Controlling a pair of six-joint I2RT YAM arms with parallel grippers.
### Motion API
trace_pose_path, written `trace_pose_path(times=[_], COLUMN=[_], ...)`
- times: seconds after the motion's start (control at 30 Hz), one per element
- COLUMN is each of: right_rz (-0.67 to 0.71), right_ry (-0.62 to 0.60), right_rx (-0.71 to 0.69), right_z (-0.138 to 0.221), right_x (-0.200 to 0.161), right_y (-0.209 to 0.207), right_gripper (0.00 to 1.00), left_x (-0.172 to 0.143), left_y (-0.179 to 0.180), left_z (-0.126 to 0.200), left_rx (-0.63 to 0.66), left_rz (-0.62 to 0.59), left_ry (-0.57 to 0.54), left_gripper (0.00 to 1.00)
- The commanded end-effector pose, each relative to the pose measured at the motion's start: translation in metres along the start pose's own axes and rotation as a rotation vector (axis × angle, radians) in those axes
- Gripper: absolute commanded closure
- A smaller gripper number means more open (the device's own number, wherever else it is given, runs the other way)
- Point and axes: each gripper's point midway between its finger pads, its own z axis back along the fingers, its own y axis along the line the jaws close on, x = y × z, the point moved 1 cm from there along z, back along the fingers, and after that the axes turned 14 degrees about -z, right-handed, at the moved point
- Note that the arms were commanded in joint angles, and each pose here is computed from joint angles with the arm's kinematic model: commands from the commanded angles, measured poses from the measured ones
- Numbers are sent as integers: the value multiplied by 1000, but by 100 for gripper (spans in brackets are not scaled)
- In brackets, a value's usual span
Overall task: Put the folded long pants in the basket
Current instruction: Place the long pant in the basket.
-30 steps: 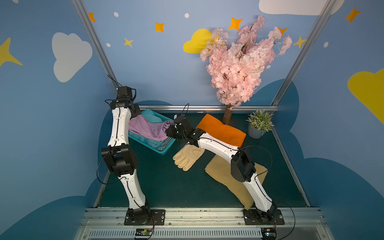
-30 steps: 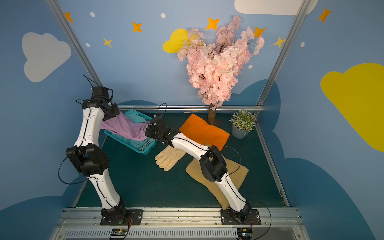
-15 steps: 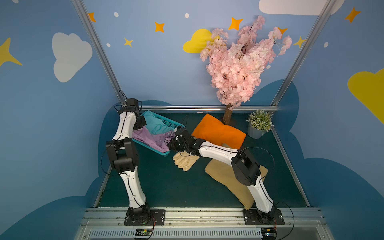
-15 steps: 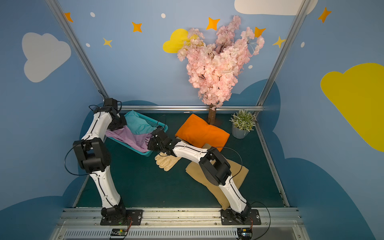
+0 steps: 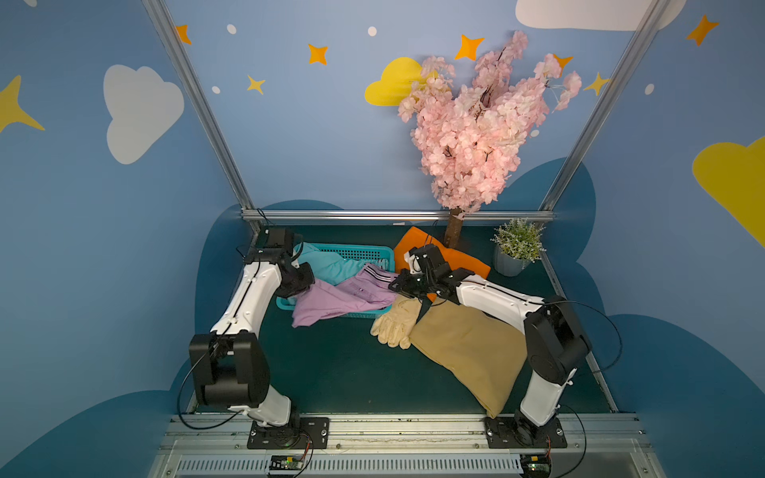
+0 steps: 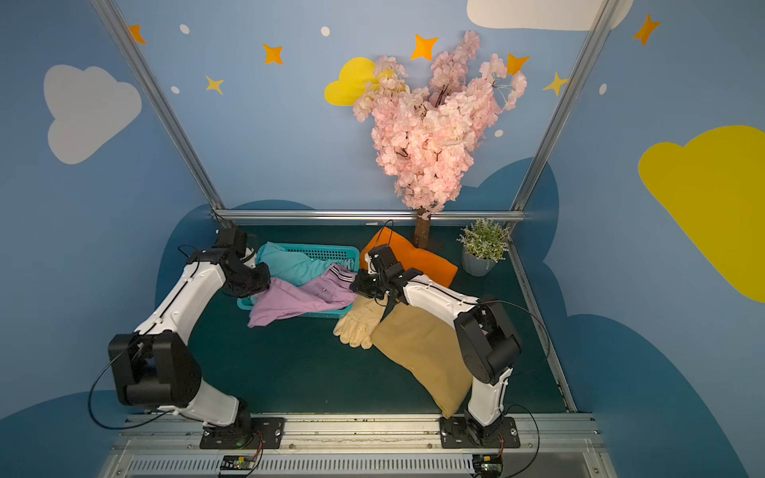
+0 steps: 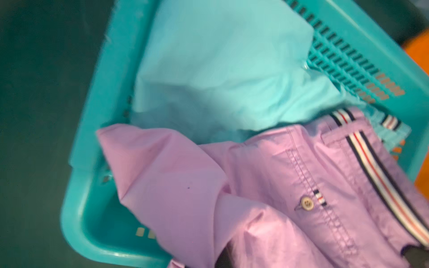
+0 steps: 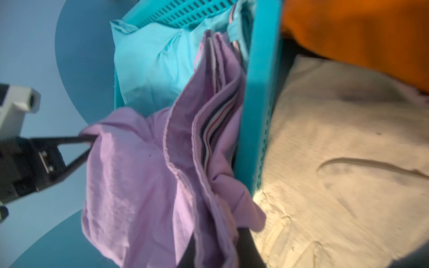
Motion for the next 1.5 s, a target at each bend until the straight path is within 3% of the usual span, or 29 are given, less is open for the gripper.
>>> trace_pose_path(times=[0.0, 0.13, 0.3, 0.5, 0.6, 0.7, 0.9, 1.03, 1.13, 1.23, 1.47], right_rz=[73, 157, 241, 272, 303, 300, 236, 285, 266, 301, 375], right_ry=[61, 102, 127, 3, -61, -116, -183, -232, -218, -229, -332], right_rx=[4, 53, 89, 127, 97, 39, -73, -129, -113, -66, 62], right_z=[20, 24, 21, 23, 23, 11, -37, -53, -53, -45, 0], right_x=[-10, -14, -19, 5, 13, 8, -13, -30, -33, -27, 6], right_y=[5, 35, 87, 144, 157, 138, 68, 46, 42, 66, 141], right_gripper=[100, 100, 100, 100, 100, 100, 100, 100, 100, 100, 100], left_x=[-31, -25, 30, 88, 110, 121, 97, 87, 86, 97, 149], left_y=[-20, -12, -2, 2, 0, 8, 41, 56, 56, 49, 10], left_z=[-7, 6, 57, 93, 94, 77, -7, -34, -32, -20, 57], left_rx=[-111, -76, -69, -42, -47, -25, 33, 45, 27, -11, -160], left_rz=[35, 2, -3, -48, -70, -87, -37, -3, 9, 17, -7], left_ry=[42, -15, -147, -236, -297, -328, -80, -3, 9, -20, -241], left_gripper=[97, 97, 97, 97, 97, 97, 97, 97, 97, 97, 97])
